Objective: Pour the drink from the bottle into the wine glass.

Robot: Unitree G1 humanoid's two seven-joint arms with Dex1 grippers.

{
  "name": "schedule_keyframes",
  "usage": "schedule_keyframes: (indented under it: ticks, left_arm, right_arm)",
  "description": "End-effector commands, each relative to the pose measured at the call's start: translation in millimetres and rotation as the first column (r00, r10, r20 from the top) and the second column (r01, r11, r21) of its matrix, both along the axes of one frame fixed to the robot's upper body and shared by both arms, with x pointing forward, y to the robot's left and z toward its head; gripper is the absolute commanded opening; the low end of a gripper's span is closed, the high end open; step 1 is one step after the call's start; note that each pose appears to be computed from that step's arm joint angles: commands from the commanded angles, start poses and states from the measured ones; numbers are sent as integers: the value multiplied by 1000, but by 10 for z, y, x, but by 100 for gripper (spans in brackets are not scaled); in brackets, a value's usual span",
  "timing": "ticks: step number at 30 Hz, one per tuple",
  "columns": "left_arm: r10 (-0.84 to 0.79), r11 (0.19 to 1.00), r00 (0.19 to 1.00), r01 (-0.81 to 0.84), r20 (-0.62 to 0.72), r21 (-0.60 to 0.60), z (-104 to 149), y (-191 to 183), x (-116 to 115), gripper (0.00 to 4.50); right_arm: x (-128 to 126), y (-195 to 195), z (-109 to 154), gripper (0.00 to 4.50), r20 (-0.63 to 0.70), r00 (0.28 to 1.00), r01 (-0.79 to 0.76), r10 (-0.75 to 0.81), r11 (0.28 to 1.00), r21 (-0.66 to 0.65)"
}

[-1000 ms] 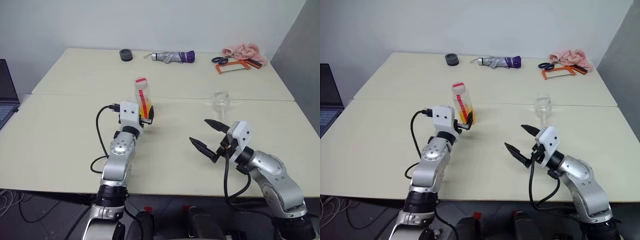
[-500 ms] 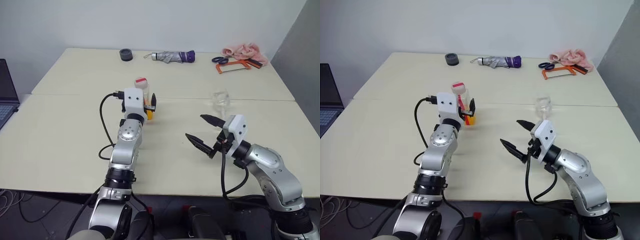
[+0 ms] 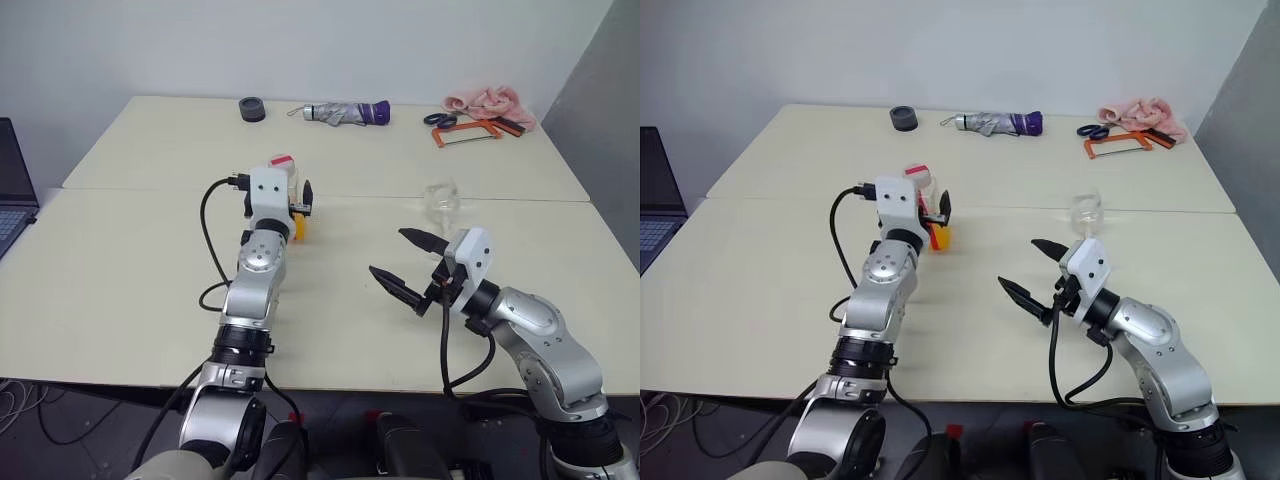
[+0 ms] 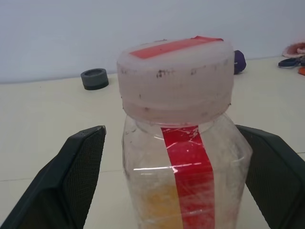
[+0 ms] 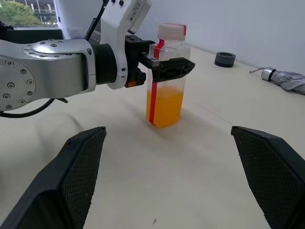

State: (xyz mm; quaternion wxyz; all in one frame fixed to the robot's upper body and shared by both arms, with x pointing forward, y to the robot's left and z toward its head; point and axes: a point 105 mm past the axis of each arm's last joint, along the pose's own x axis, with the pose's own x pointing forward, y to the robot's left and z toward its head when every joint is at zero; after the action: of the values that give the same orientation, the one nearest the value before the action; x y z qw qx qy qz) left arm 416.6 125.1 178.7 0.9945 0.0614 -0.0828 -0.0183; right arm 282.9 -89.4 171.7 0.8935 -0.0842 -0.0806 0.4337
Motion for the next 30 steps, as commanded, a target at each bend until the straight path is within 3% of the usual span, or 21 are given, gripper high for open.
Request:
schedule_keyframes:
  ticks: [1, 14, 18, 23, 30]
  left_arm:
    - [-10, 1000, 998, 9, 60, 19, 180, -45, 17, 445]
    - [-18, 1000, 997, 17, 71, 27, 217, -89, 46, 445]
    - [-18, 999, 997, 16, 71, 30, 208, -85, 43, 363]
    - [-15, 999, 998, 13, 67, 32, 190, -79, 34, 218]
    - [-20, 999, 998, 18, 67, 34, 178, -90, 27, 215]
  right_arm:
    - [-40, 37, 118, 450, 47, 999, -26, 25, 1000, 6]
    - [-31, 22, 91, 450, 43, 999, -23, 23, 1000, 2]
    - [-29, 20, 86, 450, 44, 999, -24, 24, 1000, -1]
    - [-22, 21, 86, 450, 44, 999, -25, 25, 1000, -1]
    - [-12, 37, 90, 450, 49, 998, -29, 29, 1000, 0]
